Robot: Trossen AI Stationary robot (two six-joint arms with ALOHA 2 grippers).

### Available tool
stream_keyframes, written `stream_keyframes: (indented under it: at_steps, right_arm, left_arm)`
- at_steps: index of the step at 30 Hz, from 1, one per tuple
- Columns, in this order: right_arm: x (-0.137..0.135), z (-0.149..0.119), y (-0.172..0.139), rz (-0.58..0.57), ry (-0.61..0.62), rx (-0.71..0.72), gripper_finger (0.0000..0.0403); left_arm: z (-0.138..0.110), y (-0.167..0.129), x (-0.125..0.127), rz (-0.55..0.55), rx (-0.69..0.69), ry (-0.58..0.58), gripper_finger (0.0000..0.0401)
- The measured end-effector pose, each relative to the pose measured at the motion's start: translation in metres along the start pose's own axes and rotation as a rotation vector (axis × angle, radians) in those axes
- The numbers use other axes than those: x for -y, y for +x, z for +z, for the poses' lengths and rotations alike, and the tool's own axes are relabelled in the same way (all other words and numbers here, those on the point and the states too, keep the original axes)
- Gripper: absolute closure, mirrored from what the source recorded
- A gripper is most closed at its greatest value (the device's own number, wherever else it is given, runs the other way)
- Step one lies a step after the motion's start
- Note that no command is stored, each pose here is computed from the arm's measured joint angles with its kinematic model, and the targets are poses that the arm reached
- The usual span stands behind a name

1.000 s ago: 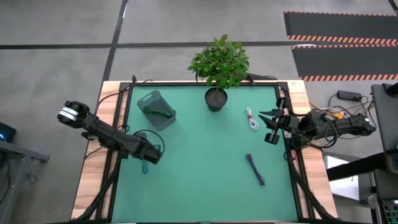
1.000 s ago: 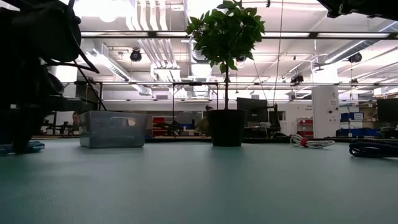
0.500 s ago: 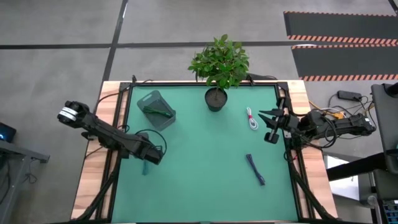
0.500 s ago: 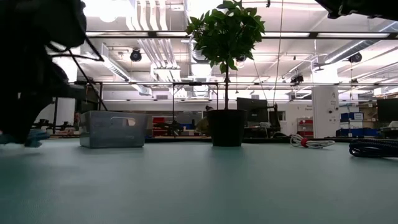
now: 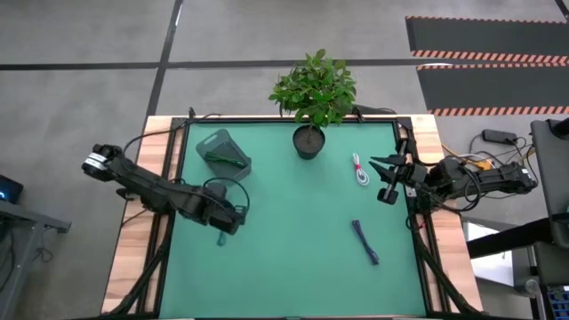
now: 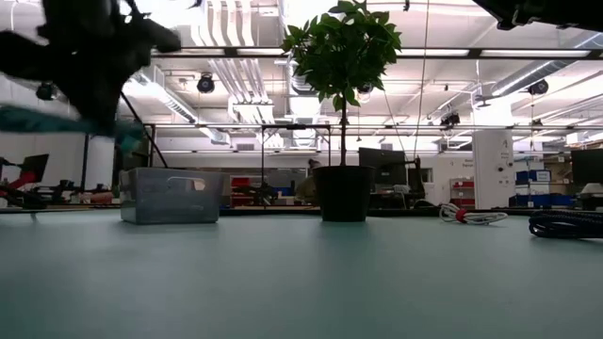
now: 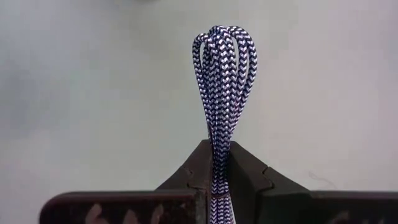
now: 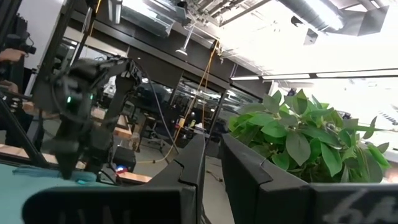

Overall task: Pick and place USB-C Cables
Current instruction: Put the blue charger cable into the gray bin

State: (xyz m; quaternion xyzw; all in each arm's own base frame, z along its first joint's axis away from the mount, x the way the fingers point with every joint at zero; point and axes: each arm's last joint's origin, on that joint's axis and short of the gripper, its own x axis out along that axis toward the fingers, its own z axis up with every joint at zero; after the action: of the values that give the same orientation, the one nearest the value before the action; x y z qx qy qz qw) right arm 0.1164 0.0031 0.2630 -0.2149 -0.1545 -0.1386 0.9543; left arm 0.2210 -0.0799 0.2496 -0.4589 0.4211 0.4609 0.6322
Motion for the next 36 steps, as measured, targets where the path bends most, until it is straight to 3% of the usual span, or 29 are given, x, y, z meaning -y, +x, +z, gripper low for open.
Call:
stream_keyframes:
  at_steps: [5,11,20,29,34,36]
  right_arm:
    - [0.0,0.0,0.0,0.0,0.001,0.0,0.036]
    - [0.0,0.0,0.0,0.0,0.005,0.0,0.036]
    - [0.0,0.0,0.0,-0.001,0.008,0.001,0.036]
    - [0.0,0.0,0.0,0.0,0.003,0.001,0.036]
    - [0.0,0.0,0.0,-0.001,0.0,0.001,0.036]
    - [0.0,0.0,0.0,0.0,0.0,0.001,0.036]
  left_arm:
    - [0.013,-0.024,0.015,-0.118,0.131,0.02,0.0387]
    - [0.035,-0.035,0.022,-0.155,0.226,0.025,0.0384]
    - [0.082,-0.034,0.016,-0.105,0.287,0.005,0.0382]
    - [0.123,-0.027,0.006,-0.043,0.329,-0.126,0.0382]
    - [0.137,-0.025,0.0,0.014,0.335,0.033,0.0381]
    - [0.143,-0.024,-0.002,0.026,0.339,0.02,0.0381]
